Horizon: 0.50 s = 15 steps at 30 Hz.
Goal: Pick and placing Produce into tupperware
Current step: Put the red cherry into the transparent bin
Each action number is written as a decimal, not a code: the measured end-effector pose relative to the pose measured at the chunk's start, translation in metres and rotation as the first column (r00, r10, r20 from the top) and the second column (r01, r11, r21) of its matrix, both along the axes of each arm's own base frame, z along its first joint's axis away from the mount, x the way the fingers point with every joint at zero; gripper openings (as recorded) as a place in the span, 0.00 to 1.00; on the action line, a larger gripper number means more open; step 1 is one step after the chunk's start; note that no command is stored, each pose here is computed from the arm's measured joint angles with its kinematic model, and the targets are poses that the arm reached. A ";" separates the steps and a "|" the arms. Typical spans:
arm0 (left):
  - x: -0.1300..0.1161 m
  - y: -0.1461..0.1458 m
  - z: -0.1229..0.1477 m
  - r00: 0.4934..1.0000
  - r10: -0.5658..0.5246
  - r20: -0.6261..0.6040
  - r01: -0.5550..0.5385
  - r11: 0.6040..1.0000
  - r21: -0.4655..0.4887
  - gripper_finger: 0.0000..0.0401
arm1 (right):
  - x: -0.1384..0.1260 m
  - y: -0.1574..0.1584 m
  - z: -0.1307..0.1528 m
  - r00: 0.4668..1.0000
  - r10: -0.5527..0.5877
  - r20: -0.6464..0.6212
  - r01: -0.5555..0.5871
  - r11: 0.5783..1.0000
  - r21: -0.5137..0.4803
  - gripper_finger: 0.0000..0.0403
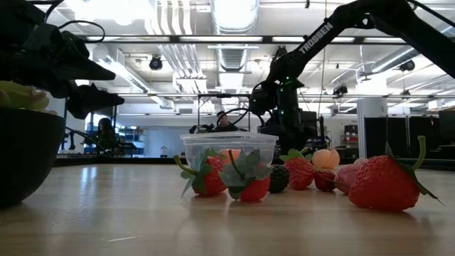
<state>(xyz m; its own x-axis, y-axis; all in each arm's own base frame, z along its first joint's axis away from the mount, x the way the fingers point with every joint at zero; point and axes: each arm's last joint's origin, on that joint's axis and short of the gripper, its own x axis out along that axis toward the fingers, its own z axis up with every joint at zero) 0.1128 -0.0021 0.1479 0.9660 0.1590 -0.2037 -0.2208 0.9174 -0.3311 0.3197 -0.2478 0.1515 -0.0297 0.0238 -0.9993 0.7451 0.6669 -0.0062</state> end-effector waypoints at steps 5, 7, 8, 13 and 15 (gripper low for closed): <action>0.000 0.000 0.000 1.000 0.000 0.000 0.000 1.000 0.000 0.84 | 0.004 0.002 0.003 0.997 -0.013 0.078 0.006 0.997 0.079 0.19; 0.000 0.000 0.000 1.000 0.000 0.000 0.000 1.000 0.000 0.84 | 0.007 0.003 0.011 0.994 -0.022 0.104 0.015 0.997 0.072 0.18; 0.000 0.000 0.000 1.000 0.000 0.000 0.000 1.000 0.000 0.84 | 0.009 0.003 0.017 0.993 -0.020 0.121 0.013 0.998 0.063 0.18; 0.000 0.000 0.000 1.000 0.000 0.000 0.000 1.000 0.000 0.84 | 0.012 0.002 0.056 0.979 -0.007 0.204 0.010 1.000 -0.014 0.19; 0.000 0.000 0.000 1.000 0.000 0.000 0.000 1.000 0.000 0.84 | 0.014 0.003 0.075 0.962 0.003 0.272 0.001 1.000 -0.014 0.19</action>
